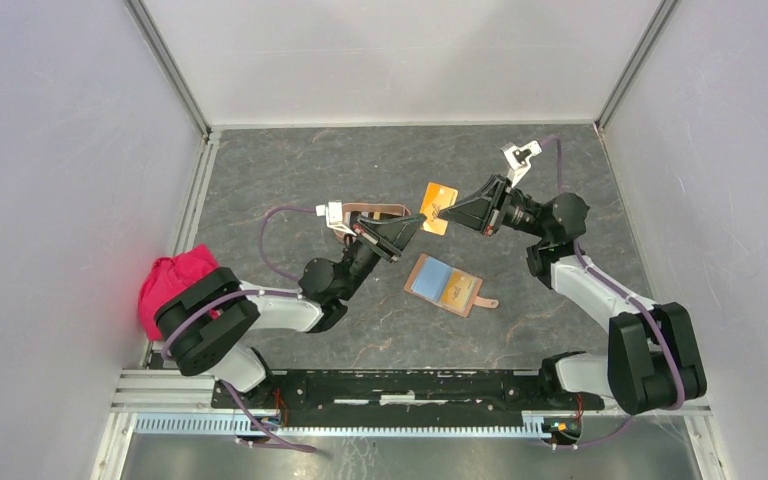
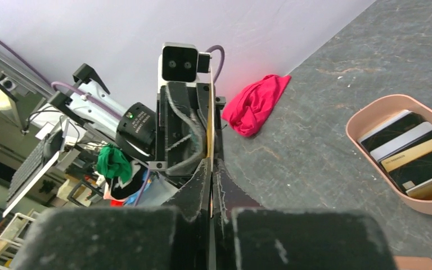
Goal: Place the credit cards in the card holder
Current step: Insert the credit card into the card holder.
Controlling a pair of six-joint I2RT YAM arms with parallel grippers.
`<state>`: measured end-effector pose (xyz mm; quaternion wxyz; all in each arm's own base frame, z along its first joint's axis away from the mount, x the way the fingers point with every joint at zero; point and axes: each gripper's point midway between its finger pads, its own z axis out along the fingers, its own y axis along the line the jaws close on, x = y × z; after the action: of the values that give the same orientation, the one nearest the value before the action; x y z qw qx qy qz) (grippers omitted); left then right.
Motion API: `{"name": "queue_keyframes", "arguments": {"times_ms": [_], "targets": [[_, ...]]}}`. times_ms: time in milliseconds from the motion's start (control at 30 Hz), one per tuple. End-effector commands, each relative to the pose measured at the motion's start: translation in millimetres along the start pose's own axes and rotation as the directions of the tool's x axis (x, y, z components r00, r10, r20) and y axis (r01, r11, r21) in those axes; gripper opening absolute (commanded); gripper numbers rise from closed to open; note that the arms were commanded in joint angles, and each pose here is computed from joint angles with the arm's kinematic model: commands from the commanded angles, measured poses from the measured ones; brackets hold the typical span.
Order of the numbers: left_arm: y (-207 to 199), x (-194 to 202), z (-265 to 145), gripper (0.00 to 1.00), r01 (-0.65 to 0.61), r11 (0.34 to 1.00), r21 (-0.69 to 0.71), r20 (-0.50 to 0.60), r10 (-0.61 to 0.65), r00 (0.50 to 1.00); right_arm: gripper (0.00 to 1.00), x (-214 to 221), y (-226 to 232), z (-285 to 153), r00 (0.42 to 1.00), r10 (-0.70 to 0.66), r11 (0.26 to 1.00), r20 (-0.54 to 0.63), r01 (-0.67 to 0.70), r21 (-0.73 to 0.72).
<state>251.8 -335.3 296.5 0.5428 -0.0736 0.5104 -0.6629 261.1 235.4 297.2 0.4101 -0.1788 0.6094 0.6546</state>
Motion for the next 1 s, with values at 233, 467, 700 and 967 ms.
{"name": "queue_keyframes", "arguments": {"times_ms": [233,467,700,967], "targets": [[45.2,0.9,-30.8,0.99,-0.352,0.901,-0.253,-0.248,0.291,0.924,0.0,32.5,-33.4,-34.6,0.978,-0.175,0.978,-0.116,0.186,0.095],[116.3,38.3,-90.9,0.9,-0.464,0.804,-0.372,-0.642,0.138,0.754,0.0,110.7,-76.2,-75.9,0.949,0.036,0.959,-0.314,0.055,0.277],[157.8,78.5,-115.6,0.72,-0.466,0.757,-0.458,-0.731,-0.024,0.682,0.0,149.8,-99.8,-97.1,0.926,0.315,0.855,-0.206,-0.183,0.485],[176.2,103.2,-114.4,0.63,-0.489,0.731,-0.476,-0.763,-0.067,0.643,0.0,184.8,-114.1,-109.3,0.858,0.491,0.769,-0.151,-0.345,0.538]]}}
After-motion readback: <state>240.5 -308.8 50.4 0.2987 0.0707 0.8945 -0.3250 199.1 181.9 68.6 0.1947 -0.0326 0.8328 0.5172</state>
